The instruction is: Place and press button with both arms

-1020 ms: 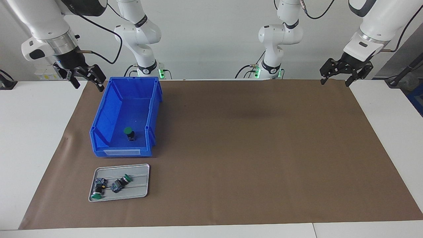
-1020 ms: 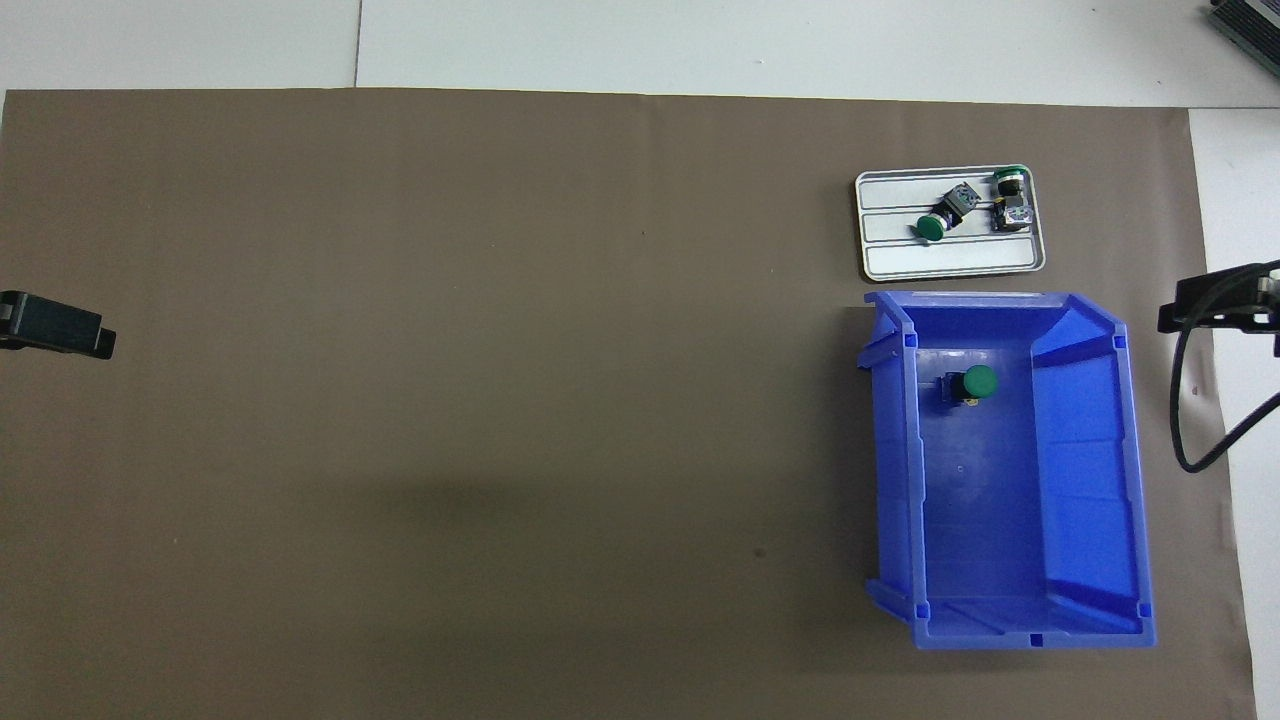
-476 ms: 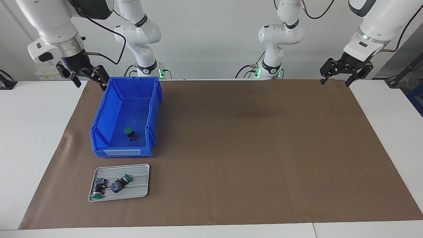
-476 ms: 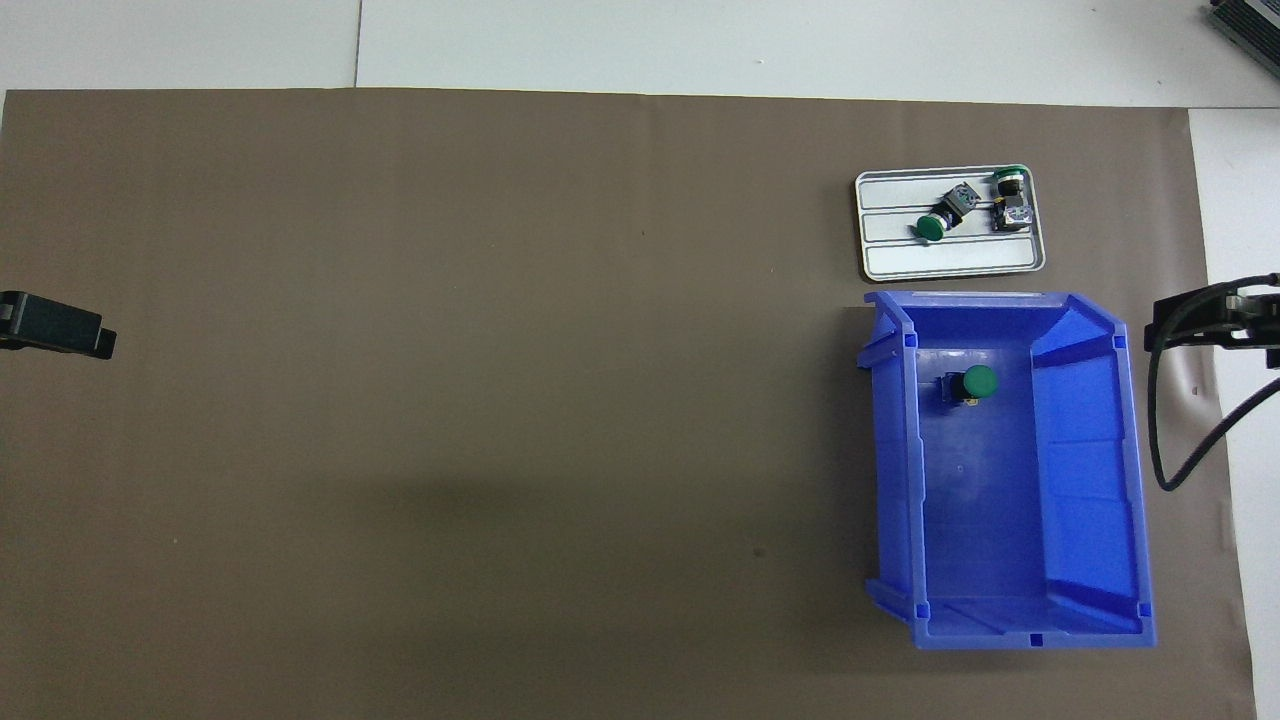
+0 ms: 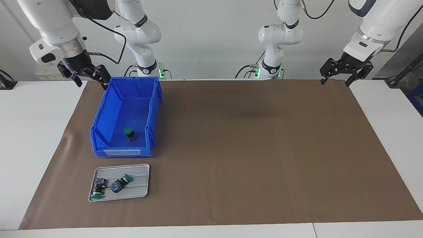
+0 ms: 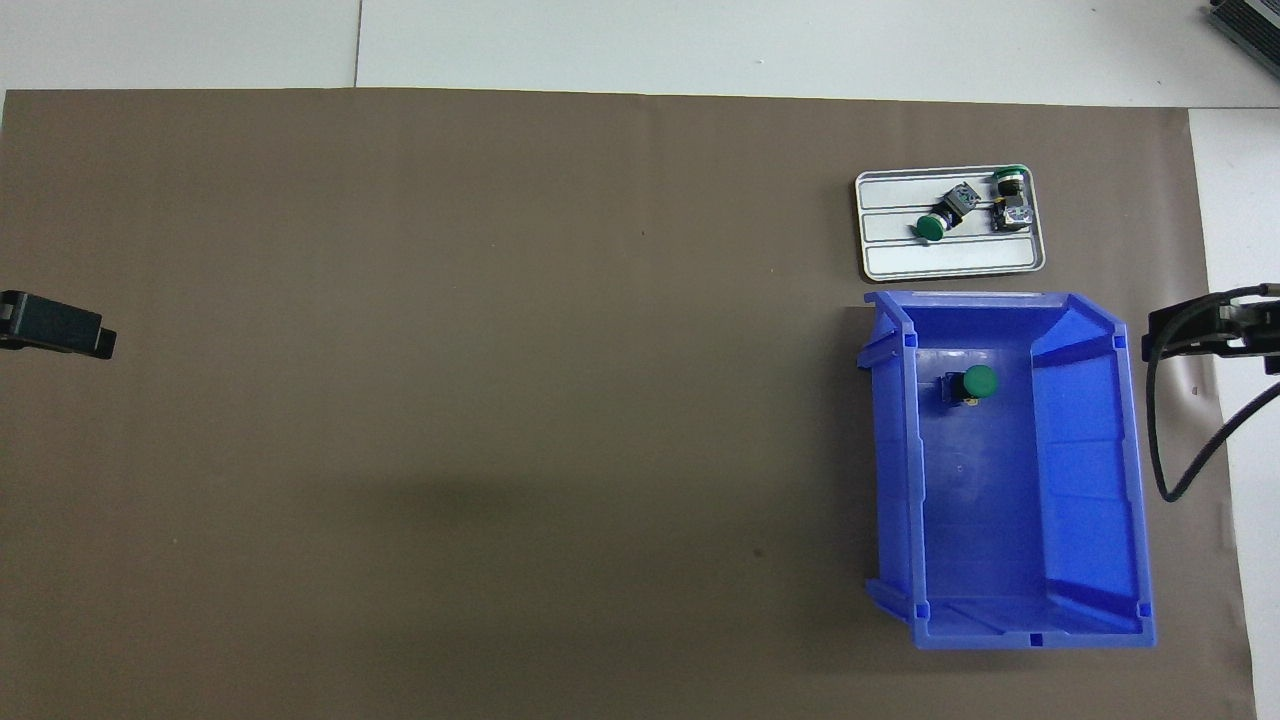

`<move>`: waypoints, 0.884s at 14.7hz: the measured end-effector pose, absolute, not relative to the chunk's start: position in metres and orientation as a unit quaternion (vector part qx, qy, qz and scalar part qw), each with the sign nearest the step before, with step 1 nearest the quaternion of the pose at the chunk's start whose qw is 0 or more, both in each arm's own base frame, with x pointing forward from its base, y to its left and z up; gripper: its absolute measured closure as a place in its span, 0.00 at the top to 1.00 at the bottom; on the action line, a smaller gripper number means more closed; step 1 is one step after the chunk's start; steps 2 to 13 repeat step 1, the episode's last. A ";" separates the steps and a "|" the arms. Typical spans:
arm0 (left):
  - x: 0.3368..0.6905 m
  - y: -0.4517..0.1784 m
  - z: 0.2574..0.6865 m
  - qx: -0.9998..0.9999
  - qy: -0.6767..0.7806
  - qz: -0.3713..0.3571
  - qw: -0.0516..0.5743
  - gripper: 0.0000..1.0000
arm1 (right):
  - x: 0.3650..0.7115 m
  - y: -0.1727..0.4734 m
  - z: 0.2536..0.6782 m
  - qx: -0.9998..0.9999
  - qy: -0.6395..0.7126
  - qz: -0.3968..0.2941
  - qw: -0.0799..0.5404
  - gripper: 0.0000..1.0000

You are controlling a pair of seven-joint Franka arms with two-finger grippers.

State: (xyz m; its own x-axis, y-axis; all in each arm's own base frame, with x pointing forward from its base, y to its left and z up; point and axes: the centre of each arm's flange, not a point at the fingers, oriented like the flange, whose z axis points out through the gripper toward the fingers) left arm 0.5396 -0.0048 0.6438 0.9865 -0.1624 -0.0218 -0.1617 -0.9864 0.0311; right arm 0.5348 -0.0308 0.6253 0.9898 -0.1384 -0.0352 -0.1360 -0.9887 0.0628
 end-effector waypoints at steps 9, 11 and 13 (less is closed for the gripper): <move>0.540 -0.005 0.644 0.997 -0.081 -0.012 0.015 1.00 | 0.535 -0.031 0.625 0.997 -0.069 -0.020 0.030 1.00; 0.540 -0.005 0.644 0.997 -0.081 -0.012 0.015 1.00 | 0.535 -0.031 0.625 0.997 -0.069 -0.020 0.030 1.00; 0.540 -0.005 0.644 0.997 -0.081 -0.012 0.015 1.00 | 0.535 -0.031 0.625 0.997 -0.069 -0.020 0.030 1.00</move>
